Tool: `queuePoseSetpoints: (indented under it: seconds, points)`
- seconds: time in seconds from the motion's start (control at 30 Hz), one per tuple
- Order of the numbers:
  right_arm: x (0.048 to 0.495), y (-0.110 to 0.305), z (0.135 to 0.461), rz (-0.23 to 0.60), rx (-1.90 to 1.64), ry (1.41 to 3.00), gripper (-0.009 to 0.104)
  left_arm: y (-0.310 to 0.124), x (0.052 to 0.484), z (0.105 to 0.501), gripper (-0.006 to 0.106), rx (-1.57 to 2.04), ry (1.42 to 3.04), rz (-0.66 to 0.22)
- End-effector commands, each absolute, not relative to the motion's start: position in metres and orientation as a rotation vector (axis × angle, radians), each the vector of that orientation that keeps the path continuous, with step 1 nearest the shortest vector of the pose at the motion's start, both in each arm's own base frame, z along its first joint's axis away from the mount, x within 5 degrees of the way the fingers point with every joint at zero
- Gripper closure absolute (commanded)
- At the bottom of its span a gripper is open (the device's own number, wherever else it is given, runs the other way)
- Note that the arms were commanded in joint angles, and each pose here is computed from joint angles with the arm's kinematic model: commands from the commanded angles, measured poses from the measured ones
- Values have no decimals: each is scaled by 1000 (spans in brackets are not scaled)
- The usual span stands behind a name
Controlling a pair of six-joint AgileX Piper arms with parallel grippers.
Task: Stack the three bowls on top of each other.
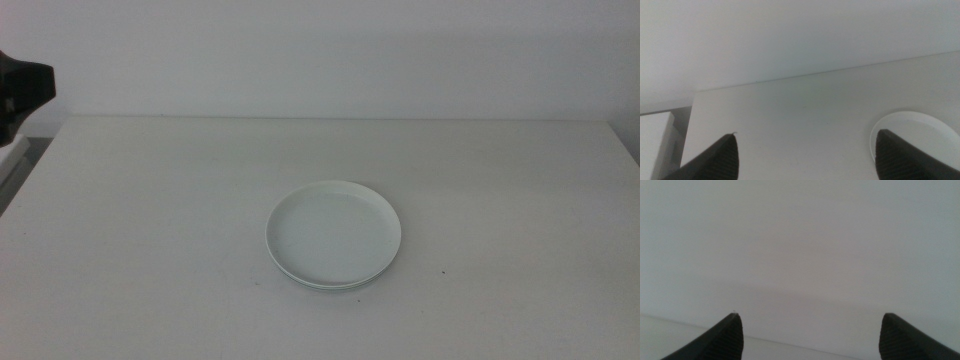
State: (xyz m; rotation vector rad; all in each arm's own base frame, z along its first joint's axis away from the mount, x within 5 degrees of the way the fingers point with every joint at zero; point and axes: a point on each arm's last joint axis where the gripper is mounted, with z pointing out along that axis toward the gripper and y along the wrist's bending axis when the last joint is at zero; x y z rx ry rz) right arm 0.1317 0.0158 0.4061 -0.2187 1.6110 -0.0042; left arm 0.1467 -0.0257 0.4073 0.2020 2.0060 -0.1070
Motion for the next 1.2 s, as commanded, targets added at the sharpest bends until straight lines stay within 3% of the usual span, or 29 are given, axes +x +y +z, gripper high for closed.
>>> queuePoseSetpoints:
  seconds: [0.0,0.17,0.27,0.37,0.7,0.93,1.1,1.17]
  points:
    - [125,8,402,-53,-166,1583,18,-25,146,409,7,200,1988,-104]
    - [120,7,398,-49,-152,1579,18,-25,146,409,7,200,1988,-104]
    - [120,9,399,67,-66,1582,18,-24,146,409,7,205,1988,-90]
    - [120,9,399,90,-52,1583,18,-24,146,409,7,210,1987,-74]
    - [110,8,385,53,-74,1588,18,-24,146,409,7,208,1987,-75]
    - [110,7,346,17,-99,1679,18,-23,142,404,7,210,1973,-78]
    - [95,7,306,24,-96,1725,18,-29,102,380,7,128,1911,-315]
    - [88,7,286,29,-93,1747,18,-26,83,361,7,125,1900,-330]
